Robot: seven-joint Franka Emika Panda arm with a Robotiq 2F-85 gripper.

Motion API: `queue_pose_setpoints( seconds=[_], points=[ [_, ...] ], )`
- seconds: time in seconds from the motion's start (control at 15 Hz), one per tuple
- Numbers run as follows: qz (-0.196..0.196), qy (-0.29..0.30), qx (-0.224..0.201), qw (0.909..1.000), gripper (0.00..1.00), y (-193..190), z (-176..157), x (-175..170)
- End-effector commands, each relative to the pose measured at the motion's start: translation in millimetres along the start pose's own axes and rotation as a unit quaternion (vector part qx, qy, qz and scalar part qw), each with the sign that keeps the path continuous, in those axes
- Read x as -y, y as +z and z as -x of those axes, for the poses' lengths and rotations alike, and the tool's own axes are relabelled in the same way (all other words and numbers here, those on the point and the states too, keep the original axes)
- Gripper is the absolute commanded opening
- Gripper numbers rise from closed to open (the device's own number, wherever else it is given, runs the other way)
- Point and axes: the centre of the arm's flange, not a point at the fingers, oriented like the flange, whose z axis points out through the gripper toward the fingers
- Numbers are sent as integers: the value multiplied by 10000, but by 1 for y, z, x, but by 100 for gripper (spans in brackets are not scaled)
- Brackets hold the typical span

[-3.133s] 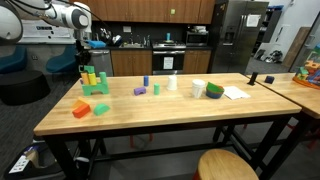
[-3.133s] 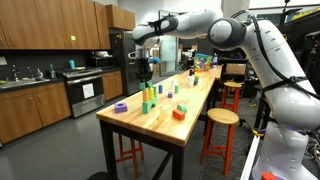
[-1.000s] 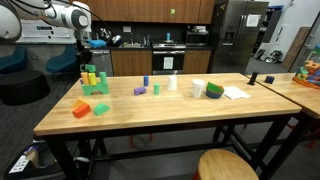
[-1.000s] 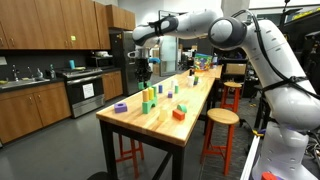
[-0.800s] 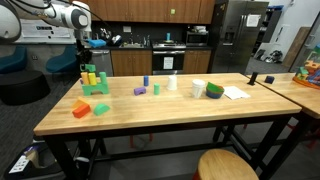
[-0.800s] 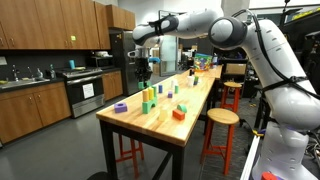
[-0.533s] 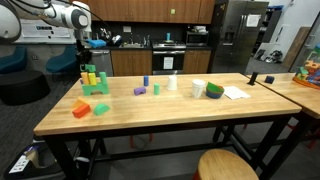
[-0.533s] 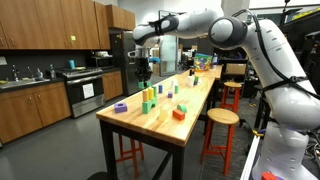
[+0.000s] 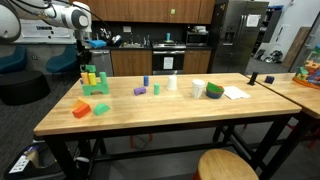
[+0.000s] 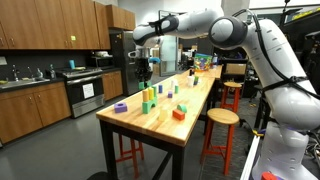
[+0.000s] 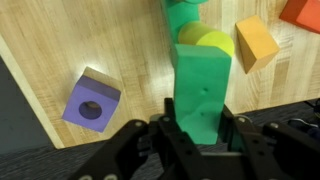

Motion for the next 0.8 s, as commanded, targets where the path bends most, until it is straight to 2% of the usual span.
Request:
queue_pose_setpoints(
  seconds=[0.0,0.73],
  points=[
    [-6,-27,-6,10000,16,-3,4,13],
    [-42,16,-1,10000,16,2,4,13]
  ],
)
